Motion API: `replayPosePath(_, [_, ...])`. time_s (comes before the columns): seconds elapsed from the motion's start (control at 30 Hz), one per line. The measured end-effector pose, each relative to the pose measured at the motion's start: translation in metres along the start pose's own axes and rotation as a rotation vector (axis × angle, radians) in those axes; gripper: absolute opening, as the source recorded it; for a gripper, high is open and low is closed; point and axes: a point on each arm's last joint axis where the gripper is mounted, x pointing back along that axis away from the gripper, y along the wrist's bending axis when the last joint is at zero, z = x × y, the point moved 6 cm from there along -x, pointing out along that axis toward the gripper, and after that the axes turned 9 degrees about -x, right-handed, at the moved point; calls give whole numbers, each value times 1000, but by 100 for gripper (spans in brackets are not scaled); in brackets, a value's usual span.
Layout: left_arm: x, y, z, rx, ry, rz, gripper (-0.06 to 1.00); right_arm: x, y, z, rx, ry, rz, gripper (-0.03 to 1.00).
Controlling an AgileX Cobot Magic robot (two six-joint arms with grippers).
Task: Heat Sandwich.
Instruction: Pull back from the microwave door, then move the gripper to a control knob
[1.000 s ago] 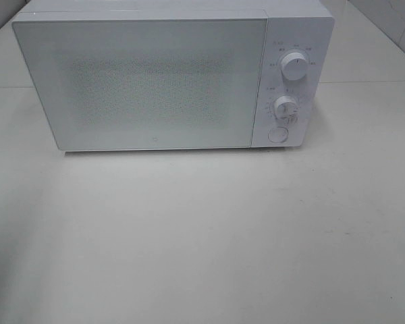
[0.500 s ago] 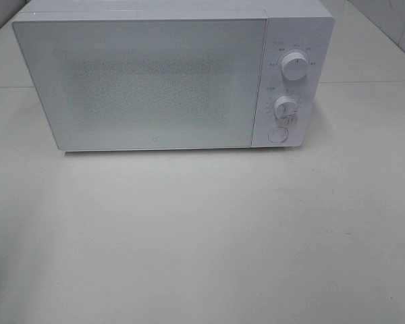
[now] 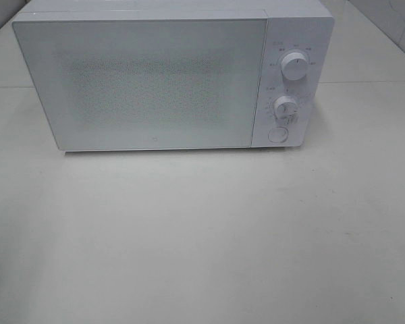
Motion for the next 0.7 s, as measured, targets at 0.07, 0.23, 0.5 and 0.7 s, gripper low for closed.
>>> replayPosePath(0.07, [8,0,1,3,-61,-14,97,0,0,0,0,0,0,76])
replayPosePath(0.23, [29,-2,5,-6,-212,-37,97,0,0,0,0,0,0,76])
replayPosePath(0.5, [55,-5,16,-20,-416,-67,97,0,0,0,0,0,0,76])
replayPosePath(0.7, [59,-6,18,-22,-448,-71,97,0,0,0,0,0,0,76])
